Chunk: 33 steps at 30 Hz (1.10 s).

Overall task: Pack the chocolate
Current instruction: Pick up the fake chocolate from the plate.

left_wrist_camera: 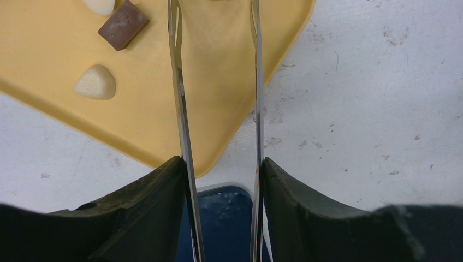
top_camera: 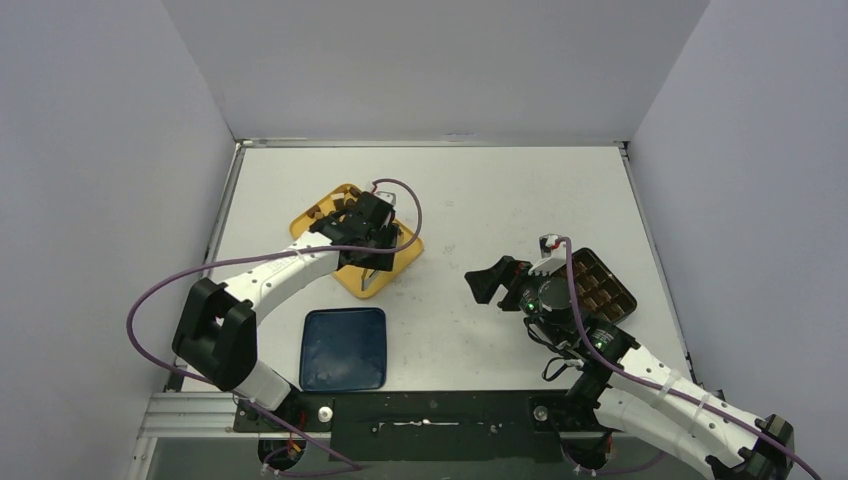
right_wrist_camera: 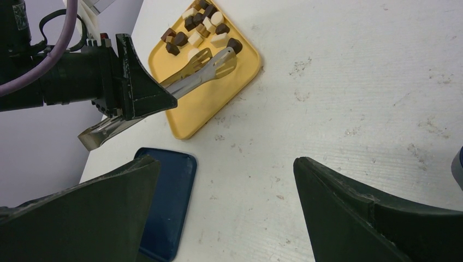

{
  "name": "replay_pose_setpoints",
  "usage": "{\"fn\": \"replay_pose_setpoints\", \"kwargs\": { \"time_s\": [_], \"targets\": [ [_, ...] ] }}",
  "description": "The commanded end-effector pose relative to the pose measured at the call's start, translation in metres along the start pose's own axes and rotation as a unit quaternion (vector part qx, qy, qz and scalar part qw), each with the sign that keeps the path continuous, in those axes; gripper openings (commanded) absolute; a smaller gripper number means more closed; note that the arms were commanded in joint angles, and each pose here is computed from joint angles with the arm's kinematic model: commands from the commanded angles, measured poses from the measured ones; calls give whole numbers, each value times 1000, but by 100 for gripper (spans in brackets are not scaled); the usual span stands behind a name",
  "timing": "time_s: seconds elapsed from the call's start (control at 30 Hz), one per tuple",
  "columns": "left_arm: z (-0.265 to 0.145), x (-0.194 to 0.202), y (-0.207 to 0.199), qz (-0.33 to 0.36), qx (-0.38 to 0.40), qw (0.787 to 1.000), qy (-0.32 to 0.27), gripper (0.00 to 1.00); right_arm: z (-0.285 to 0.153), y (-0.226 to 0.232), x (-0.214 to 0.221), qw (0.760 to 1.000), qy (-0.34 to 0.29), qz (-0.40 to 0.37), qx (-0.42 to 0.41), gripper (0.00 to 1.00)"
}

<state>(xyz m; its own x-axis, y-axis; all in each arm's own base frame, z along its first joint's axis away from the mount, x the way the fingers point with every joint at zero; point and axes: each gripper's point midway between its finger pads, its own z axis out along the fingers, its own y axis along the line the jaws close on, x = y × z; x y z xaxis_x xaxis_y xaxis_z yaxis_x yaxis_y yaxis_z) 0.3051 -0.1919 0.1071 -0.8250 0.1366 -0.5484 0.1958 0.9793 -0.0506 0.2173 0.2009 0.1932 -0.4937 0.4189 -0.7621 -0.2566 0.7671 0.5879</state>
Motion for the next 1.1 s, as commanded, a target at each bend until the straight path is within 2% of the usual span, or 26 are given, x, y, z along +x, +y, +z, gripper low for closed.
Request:
{"fn": "replay_pose_setpoints", "kwargs": {
  "time_s": [0.0, 0.27, 0.4, 0.7, 0.93, 1.07],
  "targets": [
    [-3, -31, -14, -5, 23, 999, -46, 49, -3, 11, -22, 999, -32, 0, -9, 100],
    [9, -31, -15, 0, 19, 999, -44, 45, -5, 10, -23, 999, -35, 1, -9, 100],
    [7, -32, -16, 2, 17, 999, -47, 39, -8, 10, -26, 999, -39, 0, -9, 100],
    [-19, -36, -26, 13, 27, 997, -74, 26, -16, 13, -40, 998, -55, -2, -7, 100],
    [-39, -38, -38, 17, 43, 995, -90, 25, -23, 22, -54, 998, -64, -4, -13, 100],
    [-57, -44, -57, 15, 79, 990, -114, 24, -34, 30, -72, 997, -79, -10, -15, 100]
  ]
}}
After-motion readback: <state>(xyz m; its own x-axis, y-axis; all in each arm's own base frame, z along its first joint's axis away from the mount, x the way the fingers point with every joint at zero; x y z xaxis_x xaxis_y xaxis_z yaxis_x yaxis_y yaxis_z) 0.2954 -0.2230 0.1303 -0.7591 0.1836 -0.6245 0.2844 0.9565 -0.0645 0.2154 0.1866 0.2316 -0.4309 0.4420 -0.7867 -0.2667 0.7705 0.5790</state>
